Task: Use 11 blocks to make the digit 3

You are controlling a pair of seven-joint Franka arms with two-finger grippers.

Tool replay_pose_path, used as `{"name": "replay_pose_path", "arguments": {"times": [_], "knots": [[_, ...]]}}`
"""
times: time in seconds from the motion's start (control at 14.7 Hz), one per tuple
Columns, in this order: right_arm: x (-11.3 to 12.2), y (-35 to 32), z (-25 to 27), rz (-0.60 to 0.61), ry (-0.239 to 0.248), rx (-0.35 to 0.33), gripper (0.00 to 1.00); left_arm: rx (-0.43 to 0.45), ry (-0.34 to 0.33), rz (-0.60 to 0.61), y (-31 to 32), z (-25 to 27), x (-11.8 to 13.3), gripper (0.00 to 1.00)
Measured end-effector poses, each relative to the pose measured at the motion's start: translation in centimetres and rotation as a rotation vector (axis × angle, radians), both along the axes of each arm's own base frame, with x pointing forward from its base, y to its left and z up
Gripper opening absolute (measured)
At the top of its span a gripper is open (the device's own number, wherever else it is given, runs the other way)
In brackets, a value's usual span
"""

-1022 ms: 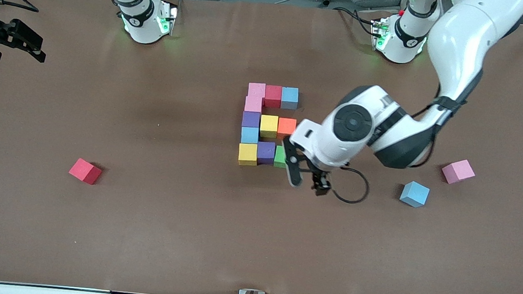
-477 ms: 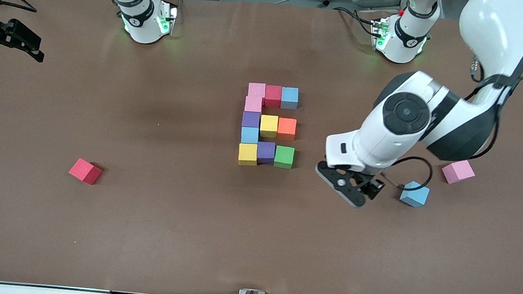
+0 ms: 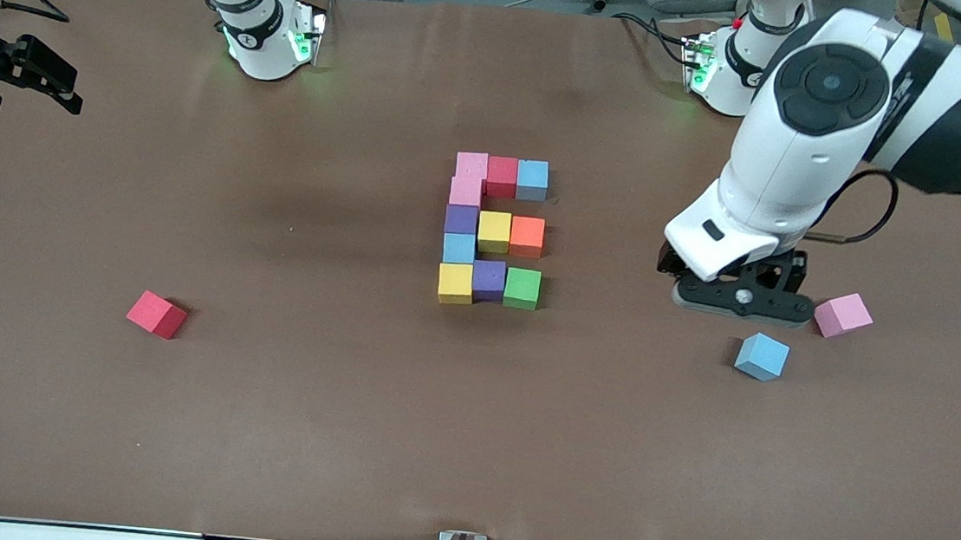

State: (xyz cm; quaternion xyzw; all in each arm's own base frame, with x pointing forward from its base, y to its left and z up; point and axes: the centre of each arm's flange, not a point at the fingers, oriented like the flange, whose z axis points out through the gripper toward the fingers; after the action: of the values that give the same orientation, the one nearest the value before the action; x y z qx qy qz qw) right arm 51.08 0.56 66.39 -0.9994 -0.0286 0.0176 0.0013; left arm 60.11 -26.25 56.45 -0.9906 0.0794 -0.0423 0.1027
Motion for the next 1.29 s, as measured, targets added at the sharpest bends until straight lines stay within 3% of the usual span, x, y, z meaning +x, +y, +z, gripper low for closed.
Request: {"name": "replay_pose_path", "arguments": {"times": [0.2, 0.75, 1.29], "knots": [[0.0, 0.0, 0.0, 0.000, 0.001, 0.000, 1.00, 0.101, -0.026, 0.075, 3.0, 1.3, 0.1, 1.00], [0.0, 0.1, 0.0, 0.005, 0.001, 0.000, 1.00, -0.081, 0.034, 0.128, 14.6, 8.8, -3.0, 1.00], [0.0, 0.8, 0.0, 0.018, 0.001, -0.001, 1.00, -0.110, 0.077, 0.113, 17.9, 8.8, -6.2, 1.00]]}}
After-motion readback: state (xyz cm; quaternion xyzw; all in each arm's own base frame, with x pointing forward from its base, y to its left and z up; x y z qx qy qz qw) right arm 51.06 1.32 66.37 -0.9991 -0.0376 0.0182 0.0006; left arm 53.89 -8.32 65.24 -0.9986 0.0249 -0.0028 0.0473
